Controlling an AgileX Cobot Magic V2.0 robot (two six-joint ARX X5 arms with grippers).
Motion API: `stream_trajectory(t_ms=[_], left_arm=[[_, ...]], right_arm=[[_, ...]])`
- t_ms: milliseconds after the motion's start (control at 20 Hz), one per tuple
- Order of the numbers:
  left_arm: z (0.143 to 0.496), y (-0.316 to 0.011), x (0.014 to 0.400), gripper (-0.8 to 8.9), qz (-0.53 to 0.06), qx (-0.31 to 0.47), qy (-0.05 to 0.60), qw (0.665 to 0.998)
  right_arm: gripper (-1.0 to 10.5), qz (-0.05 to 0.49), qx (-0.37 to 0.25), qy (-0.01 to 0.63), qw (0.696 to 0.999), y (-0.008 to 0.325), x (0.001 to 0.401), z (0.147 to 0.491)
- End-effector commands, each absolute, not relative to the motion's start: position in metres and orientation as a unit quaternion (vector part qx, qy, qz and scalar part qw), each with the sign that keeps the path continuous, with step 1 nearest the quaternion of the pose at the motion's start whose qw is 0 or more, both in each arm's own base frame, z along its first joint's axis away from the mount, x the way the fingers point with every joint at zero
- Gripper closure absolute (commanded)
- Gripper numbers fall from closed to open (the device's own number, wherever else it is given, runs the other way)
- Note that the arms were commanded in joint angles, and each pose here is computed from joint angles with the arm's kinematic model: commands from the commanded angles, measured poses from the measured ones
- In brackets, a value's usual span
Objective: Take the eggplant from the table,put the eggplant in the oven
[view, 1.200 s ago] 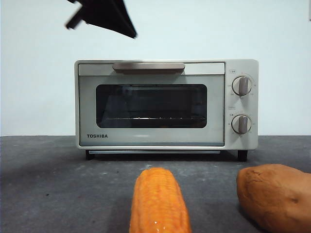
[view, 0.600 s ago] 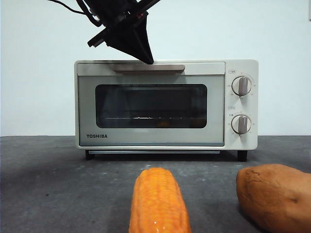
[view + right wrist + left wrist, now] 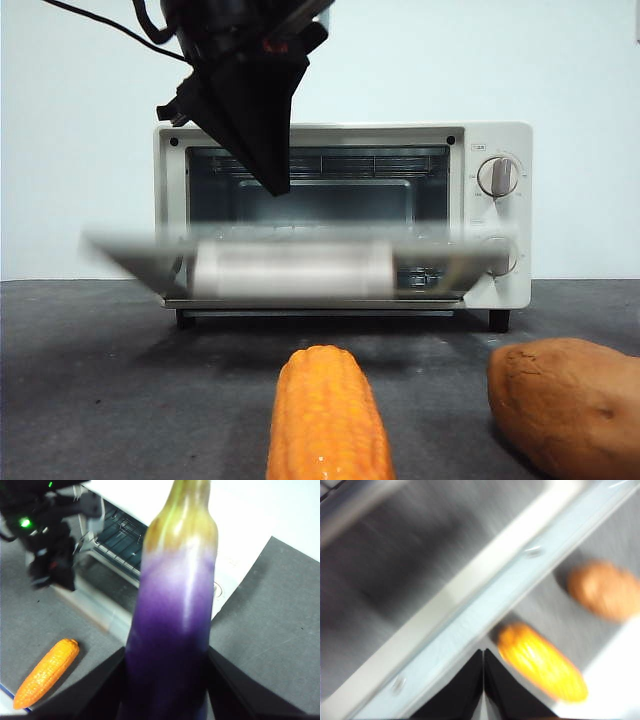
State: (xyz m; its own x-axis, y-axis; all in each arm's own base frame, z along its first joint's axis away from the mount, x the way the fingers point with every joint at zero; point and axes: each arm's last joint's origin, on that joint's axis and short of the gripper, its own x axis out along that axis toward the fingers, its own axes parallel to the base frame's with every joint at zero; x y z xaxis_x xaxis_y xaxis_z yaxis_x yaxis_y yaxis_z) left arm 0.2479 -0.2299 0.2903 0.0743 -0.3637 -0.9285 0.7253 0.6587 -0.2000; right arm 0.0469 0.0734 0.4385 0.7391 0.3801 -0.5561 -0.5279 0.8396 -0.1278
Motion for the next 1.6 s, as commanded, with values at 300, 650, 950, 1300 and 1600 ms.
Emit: stream_trajectory(t_ms=[300,650,950,1300,1600], left_arm=[[0.298,-0.230,0.251,8.07,-0.389,0.168,0.544,0.725],[0.338,-0.179,0.246,8.08,-0.328,0.142,0.477,0.803],[0.323,-0.112,0.221,8.08,-0.254,0.049,0.404,0.878],[0.265,-0.055,0.194,8.08,-0.153,-0.032,0.397,0.904],[0.262,-0.051,0.197,8.08,-0.149,-0.042,0.384,0.910]], right_arm=[[7.8,0.230,-0.229,0.313,0.892,0.107,0.059,0.424],[7.8,0.227,-0.360,0.342,0.838,0.172,0.085,0.396],[7.8,0.264,-0.426,0.301,0.811,0.231,0.112,0.372],[7.8,0.250,-0.479,0.283,0.793,0.287,0.183,0.319],[7.8,0.240,-0.542,0.240,0.769,0.314,0.249,0.267]])
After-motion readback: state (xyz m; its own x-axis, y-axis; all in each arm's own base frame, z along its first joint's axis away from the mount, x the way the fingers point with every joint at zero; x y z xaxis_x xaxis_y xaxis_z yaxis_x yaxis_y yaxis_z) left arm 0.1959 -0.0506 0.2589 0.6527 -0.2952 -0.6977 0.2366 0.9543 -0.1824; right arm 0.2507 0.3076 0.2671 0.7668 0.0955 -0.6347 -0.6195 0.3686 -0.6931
